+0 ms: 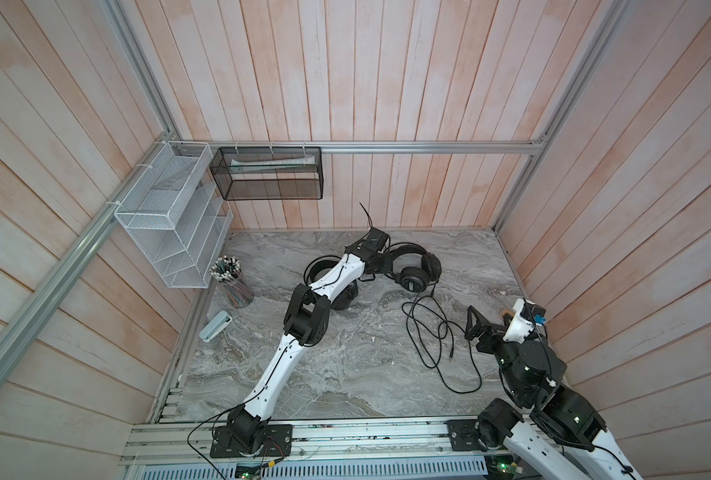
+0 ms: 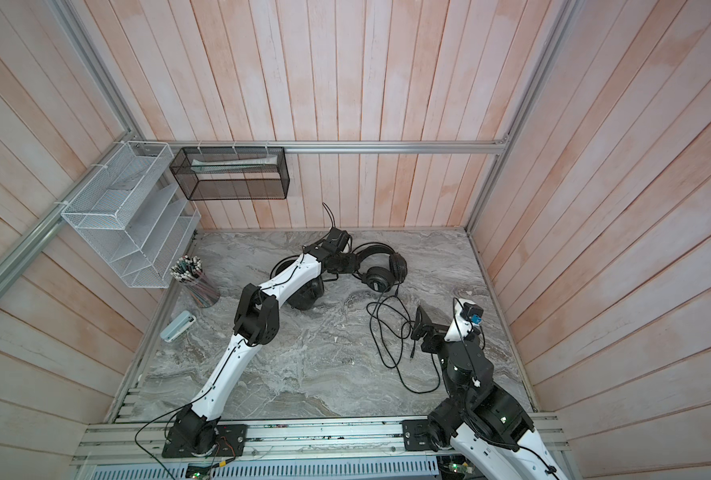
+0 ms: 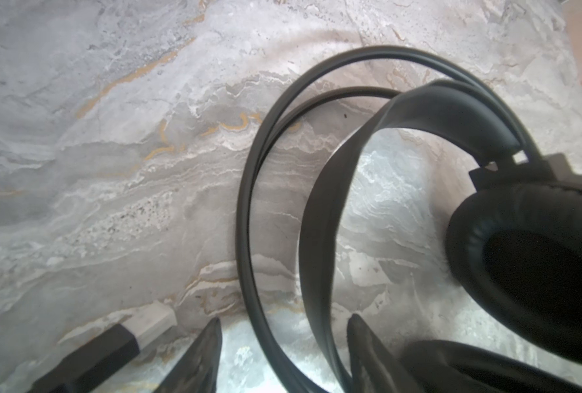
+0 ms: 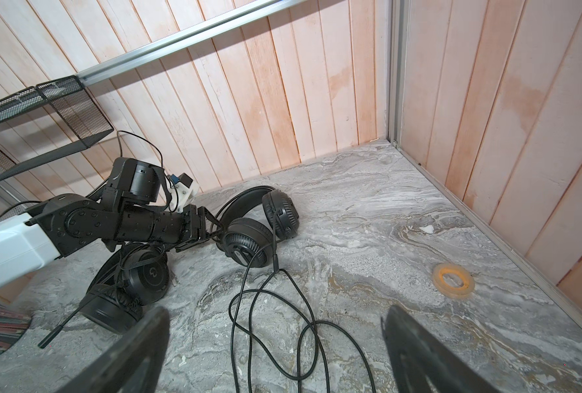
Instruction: Wrap the headphones
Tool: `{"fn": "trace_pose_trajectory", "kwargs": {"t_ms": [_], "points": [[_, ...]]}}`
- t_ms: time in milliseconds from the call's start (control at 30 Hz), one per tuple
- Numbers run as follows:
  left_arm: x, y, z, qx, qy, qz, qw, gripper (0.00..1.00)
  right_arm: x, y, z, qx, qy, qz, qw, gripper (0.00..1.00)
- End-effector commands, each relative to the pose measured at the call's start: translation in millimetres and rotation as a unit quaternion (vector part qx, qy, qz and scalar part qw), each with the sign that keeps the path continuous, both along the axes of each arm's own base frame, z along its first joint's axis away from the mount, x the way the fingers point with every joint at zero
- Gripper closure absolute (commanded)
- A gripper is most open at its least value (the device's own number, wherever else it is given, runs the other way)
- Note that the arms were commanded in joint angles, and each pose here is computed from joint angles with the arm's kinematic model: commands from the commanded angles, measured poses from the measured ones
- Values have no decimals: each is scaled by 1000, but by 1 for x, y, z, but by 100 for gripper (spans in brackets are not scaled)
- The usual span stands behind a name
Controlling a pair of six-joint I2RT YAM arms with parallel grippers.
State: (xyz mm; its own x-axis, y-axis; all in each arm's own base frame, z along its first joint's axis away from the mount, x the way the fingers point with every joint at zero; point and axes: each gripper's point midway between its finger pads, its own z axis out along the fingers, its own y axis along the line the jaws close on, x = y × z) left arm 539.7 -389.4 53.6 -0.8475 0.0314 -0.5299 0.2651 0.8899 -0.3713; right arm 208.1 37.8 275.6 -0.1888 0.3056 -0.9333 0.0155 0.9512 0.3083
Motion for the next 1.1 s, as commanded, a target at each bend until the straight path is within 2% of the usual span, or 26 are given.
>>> {"fn": "trace_pose_trajectory", "kwargs": {"t_ms": [0,200,300,600,733,867,1067], "points": [[1,-5,-10,-10,10,0,1000,41,0,3,0,3,-7,9,1000,0],[0,-9,-19,-19,22,-3,1000,44,-1,4,0,3,-7,11,1000,0],[-2,-8,-25,-14,28,-2,999,51,-1,4,0,3,-7,10,1000,0],[-5,0,-29,5,32,4,999,62,-1,4,0,2,-7,12,1000,0],[-6,-4,-11,-11,28,10,1000,72,0,4,-1,2,-6,10,1000,0],[-6,-7,14,-30,17,17,999,87,0,4,-1,0,-4,9,1000,0],[-8,-9,50,-67,8,32,997,100,0,3,-2,-2,-1,6,1000,0]]}}
